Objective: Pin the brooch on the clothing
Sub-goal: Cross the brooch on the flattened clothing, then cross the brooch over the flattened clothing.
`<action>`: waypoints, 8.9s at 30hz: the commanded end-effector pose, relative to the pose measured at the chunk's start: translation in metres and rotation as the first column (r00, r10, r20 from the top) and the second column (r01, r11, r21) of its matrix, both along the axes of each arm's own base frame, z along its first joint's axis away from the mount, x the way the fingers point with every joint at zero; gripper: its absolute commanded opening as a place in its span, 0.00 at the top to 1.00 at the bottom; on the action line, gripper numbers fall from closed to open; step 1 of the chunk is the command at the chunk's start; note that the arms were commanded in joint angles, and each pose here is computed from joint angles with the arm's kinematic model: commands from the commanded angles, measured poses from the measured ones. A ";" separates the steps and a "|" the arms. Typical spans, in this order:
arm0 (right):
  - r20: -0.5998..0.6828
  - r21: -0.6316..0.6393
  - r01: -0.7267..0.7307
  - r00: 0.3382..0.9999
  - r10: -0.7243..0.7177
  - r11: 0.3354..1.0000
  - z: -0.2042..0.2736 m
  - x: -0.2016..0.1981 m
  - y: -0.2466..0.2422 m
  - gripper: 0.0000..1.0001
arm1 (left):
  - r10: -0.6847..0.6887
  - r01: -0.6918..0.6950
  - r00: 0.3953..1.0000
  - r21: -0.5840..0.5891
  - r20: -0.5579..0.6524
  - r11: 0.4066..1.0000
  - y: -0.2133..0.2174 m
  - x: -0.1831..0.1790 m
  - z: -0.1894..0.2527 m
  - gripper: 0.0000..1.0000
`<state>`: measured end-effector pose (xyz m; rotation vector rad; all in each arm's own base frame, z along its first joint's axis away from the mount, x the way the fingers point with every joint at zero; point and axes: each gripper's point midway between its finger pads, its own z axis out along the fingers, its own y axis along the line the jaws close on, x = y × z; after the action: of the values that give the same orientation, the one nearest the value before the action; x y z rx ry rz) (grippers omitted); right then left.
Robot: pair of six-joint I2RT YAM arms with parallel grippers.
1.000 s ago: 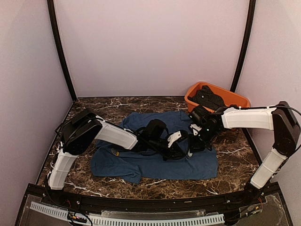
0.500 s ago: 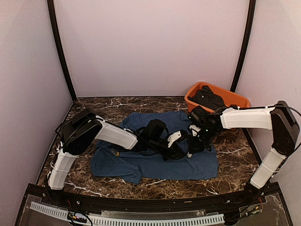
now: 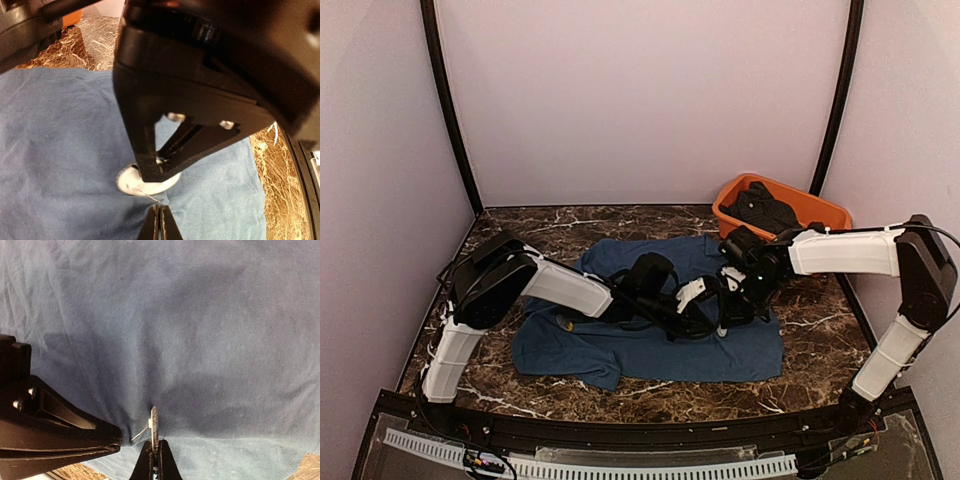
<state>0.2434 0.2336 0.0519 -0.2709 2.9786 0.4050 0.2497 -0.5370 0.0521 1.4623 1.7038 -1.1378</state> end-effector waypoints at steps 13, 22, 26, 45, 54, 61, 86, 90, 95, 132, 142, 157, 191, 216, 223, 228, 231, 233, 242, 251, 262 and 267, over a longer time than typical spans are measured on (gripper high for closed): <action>0.058 0.141 -0.142 0.989 0.135 0.980 0.028 -0.015 0.027 1.00 | 0.003 -0.003 1.000 -0.001 0.014 1.000 -0.002 -0.002 0.007 0.99; 0.058 0.168 -0.188 0.982 0.181 0.968 0.031 -0.025 0.029 1.00 | 0.008 -0.008 1.000 -0.006 0.020 1.000 -0.003 -0.001 0.008 0.99; 0.035 0.135 -0.180 0.984 0.177 0.974 0.021 -0.027 0.024 1.00 | 0.016 -0.016 1.000 -0.004 0.020 1.000 -0.002 0.000 0.007 0.99; -0.020 -0.029 -0.144 0.990 0.143 0.989 -0.007 -0.028 -0.002 1.00 | 0.030 -0.030 0.999 -0.021 0.033 0.999 -0.001 0.002 0.010 0.99; -0.019 0.018 -0.178 0.984 0.178 0.984 -0.001 -0.033 0.004 1.00 | 0.033 -0.032 0.999 -0.025 0.036 0.999 -0.002 0.002 0.012 0.99; -0.011 0.066 -0.242 0.970 0.243 0.968 0.005 -0.042 0.020 1.00 | 0.036 -0.035 0.999 -0.025 0.036 0.999 -0.002 0.003 0.012 0.99; -0.062 0.021 -0.294 0.953 0.295 0.955 -0.009 -0.061 0.014 1.00 | 0.091 -0.088 0.992 -0.033 0.084 0.996 0.002 0.013 0.017 0.99; -0.071 -0.005 -0.289 0.955 0.287 0.957 -0.014 -0.060 0.010 1.00 | 0.096 -0.093 0.991 -0.039 0.089 0.995 0.003 0.013 0.017 0.99; -0.092 -0.046 -0.278 0.958 0.273 0.960 -0.022 -0.061 0.003 1.00 | 0.102 -0.097 0.990 -0.056 0.096 0.994 0.005 0.014 0.020 0.99; -0.115 0.086 -0.195 0.972 0.204 0.977 -0.020 -0.056 0.007 1.00 | 0.095 -0.081 0.990 -0.131 0.105 0.988 0.008 0.009 0.039 0.99; -0.151 0.024 -0.175 0.973 0.176 0.984 -0.031 -0.059 -0.004 1.00 | 0.110 -0.092 0.986 -0.149 0.121 0.985 0.012 0.010 0.046 0.99; -0.168 0.110 -0.201 0.961 0.218 0.973 -0.023 -0.066 0.005 1.00 | 0.139 -0.117 0.981 -0.165 0.133 0.979 0.015 0.015 0.051 0.99; -0.215 0.300 -0.076 0.966 0.145 0.951 -0.002 -0.066 -0.001 1.00 | 0.226 -0.187 0.958 -0.217 0.175 0.958 0.030 0.021 0.087 0.59; -0.205 0.430 -0.087 0.960 0.191 0.899 0.031 -0.066 0.020 1.00 | -0.113 0.122 0.980 -0.045 0.163 0.992 0.029 -0.037 0.059 0.15; -0.198 0.420 -0.084 0.963 0.182 0.904 0.034 -0.063 0.020 1.00 | -0.166 0.168 0.980 -0.006 0.113 0.986 0.026 -0.045 0.052 0.14; -0.189 0.422 -0.087 0.965 0.182 0.902 0.038 -0.062 0.020 1.00 | -0.192 0.190 0.978 0.025 0.079 0.981 0.028 -0.052 0.042 0.14; -0.188 0.425 -0.086 0.965 0.180 0.901 0.040 -0.061 0.021 1.00 | -0.200 0.198 0.978 0.036 0.064 0.979 0.029 -0.055 0.039 0.14; -0.186 0.425 -0.086 0.966 0.180 0.901 0.041 -0.061 0.021 1.00 | -0.201 0.198 0.978 0.049 0.059 0.979 0.028 -0.055 0.037 0.15; -0.183 0.422 -0.085 0.967 0.177 0.902 0.042 -0.061 0.020 1.00 | -0.171 0.166 0.984 0.089 0.048 0.982 0.024 -0.049 0.025 0.30; -0.175 0.433 -0.090 0.968 0.182 0.897 0.047 -0.062 0.020 1.00 | -0.188 0.185 0.982 0.098 0.022 0.978 0.023 -0.054 0.019 0.50; -0.193 0.430 -0.093 0.962 0.192 0.898 0.041 -0.068 0.018 1.00 | -0.168 0.164 0.985 0.082 0.033 0.983 0.019 -0.049 0.022 0.90; -0.186 0.444 -0.117 0.958 0.218 0.889 0.042 -0.073 0.023 1.00 | -0.151 0.149 0.988 0.065 0.035 0.987 0.015 -0.046 0.025 0.99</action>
<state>0.1770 0.2517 0.0874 -0.4170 3.0013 1.1311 0.2003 -0.5128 0.0659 1.6923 1.6668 -1.1287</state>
